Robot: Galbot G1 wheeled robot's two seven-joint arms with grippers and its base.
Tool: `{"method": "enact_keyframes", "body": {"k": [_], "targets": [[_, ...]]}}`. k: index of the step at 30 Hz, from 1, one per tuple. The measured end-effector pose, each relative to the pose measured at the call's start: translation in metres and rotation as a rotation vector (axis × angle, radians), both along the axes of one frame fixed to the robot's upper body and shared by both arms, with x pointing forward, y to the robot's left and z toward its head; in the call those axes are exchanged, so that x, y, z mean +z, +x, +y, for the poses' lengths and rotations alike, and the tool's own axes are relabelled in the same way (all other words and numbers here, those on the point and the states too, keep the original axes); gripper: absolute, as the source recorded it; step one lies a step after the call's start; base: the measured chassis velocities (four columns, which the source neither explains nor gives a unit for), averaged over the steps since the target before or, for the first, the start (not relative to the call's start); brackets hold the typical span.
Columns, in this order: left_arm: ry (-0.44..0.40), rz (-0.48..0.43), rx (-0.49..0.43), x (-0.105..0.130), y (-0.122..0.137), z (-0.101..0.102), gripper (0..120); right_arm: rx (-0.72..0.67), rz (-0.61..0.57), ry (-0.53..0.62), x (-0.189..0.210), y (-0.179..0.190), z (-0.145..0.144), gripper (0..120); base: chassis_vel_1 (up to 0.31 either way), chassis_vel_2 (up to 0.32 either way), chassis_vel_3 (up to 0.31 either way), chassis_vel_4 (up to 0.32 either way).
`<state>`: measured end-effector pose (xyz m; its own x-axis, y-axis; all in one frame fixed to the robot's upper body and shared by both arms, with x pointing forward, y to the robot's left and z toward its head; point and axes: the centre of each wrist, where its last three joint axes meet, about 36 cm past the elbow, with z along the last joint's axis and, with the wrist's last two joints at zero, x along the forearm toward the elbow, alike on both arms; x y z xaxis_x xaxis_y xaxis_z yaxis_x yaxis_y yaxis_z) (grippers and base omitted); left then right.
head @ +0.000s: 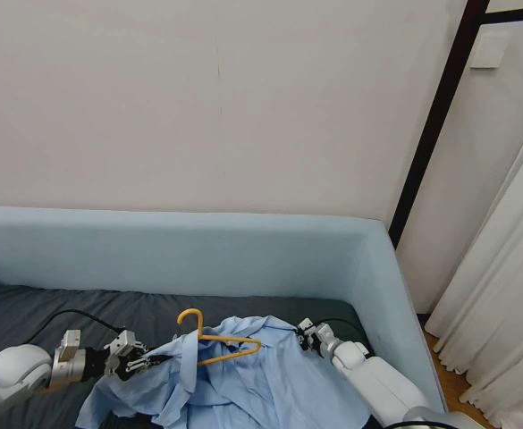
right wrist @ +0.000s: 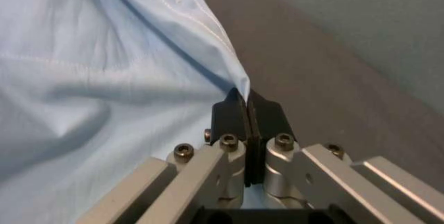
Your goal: Pick up the clothes from the sofa and hang them on the clothes hanger.
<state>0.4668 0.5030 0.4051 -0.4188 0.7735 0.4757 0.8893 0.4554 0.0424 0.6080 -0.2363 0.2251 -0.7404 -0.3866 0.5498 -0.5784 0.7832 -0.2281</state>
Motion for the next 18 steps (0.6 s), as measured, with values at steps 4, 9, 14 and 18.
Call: {"method": "enact_keyframes", "body": {"k": [4,9,14,18], "targets": [[0.003,-0.004,-0.003,0.003,0.000,0.001,7,-0.020,-0.039,0.024,0.011,0.003,-0.007,0,0.000,0.000,0.000,0.000],[0.009,-0.016,0.000,0.006,0.003,0.003,7,-0.069,-0.092,0.051,0.040,0.013,-0.025,0,0.000,0.000,0.000,0.000],[0.019,-0.026,-0.007,0.010,0.005,0.002,7,-0.122,-0.130,0.072,0.073,0.025,-0.046,0,0.000,0.000,0.000,0.000],[0.035,-0.032,-0.014,0.011,0.006,0.002,7,-0.145,-0.154,0.094,0.102,0.029,-0.050,0,0.000,0.000,0.000,0.000]]}}
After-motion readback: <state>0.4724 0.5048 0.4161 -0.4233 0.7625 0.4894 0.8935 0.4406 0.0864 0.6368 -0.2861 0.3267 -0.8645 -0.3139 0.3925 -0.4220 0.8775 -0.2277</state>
